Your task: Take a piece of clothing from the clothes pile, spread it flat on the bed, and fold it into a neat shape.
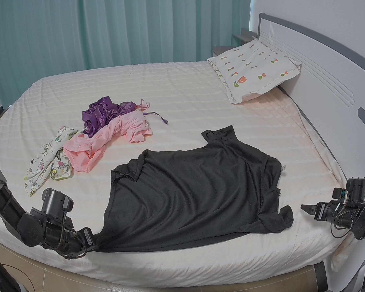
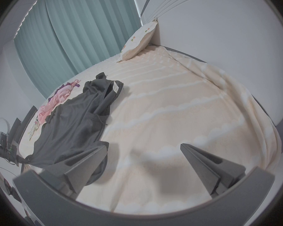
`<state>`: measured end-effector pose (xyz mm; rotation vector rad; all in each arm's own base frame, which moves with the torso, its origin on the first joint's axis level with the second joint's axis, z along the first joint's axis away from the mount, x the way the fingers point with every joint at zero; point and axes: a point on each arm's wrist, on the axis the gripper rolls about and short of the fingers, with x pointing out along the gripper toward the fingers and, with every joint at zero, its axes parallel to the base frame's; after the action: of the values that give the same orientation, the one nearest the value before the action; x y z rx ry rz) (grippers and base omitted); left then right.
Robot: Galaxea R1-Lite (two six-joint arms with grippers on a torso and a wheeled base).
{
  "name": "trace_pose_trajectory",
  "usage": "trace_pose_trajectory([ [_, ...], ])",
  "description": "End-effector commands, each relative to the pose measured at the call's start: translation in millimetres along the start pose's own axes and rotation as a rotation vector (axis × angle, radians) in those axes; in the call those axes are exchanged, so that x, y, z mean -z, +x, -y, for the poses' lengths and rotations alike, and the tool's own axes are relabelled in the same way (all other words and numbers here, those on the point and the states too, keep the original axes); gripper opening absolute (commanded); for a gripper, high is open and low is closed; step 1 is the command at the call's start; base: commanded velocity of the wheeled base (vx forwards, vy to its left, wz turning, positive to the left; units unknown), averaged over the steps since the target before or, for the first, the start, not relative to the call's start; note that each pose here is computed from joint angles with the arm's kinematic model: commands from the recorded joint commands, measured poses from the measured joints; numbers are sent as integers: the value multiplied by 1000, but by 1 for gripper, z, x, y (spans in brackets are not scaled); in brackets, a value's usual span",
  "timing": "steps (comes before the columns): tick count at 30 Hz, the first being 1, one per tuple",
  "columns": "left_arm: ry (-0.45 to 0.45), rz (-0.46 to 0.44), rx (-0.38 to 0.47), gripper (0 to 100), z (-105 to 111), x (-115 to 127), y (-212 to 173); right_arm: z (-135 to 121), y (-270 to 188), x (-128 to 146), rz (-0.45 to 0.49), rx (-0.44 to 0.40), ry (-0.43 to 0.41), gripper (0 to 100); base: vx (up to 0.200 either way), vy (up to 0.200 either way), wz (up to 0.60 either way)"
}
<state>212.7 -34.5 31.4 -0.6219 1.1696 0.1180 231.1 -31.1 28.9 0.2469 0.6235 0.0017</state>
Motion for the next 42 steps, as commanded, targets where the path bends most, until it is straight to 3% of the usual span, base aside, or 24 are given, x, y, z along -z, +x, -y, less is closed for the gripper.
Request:
trace_pose_trajectory([
  [1,1,-1,0,0,-1,1,-1,0,1,-6,29,-13,5,100,0,0,0],
  [6,9,-16,2,0,0,4,0,-12,1,-10,45,-78,33,100,0,0,0],
  [11,13,-18,10,0,0,5,-1,-56,13,-12,13,-226,163,100,0,0,0],
  [16,13,-19,13,0,0,5,-1,-72,25,-10,-23,-273,207,100,0,0,0],
  [21,21,-26,15,0,1,6,0,-77,29,3,-76,-275,170,100,0,0,0],
  [27,26,-29,16,0,2,7,0,-81,30,28,-157,-276,0,100,0,0,0],
  [34,27,-33,13,0,1,8,1,-74,35,41,-134,-97,-79,100,0,0,0],
  [37,27,-33,13,0,1,8,1,-66,30,39,-112,-60,-115,100,0,0,0],
  [42,25,-32,12,0,1,8,0,-50,21,26,-69,20,-88,100,0,0,0],
])
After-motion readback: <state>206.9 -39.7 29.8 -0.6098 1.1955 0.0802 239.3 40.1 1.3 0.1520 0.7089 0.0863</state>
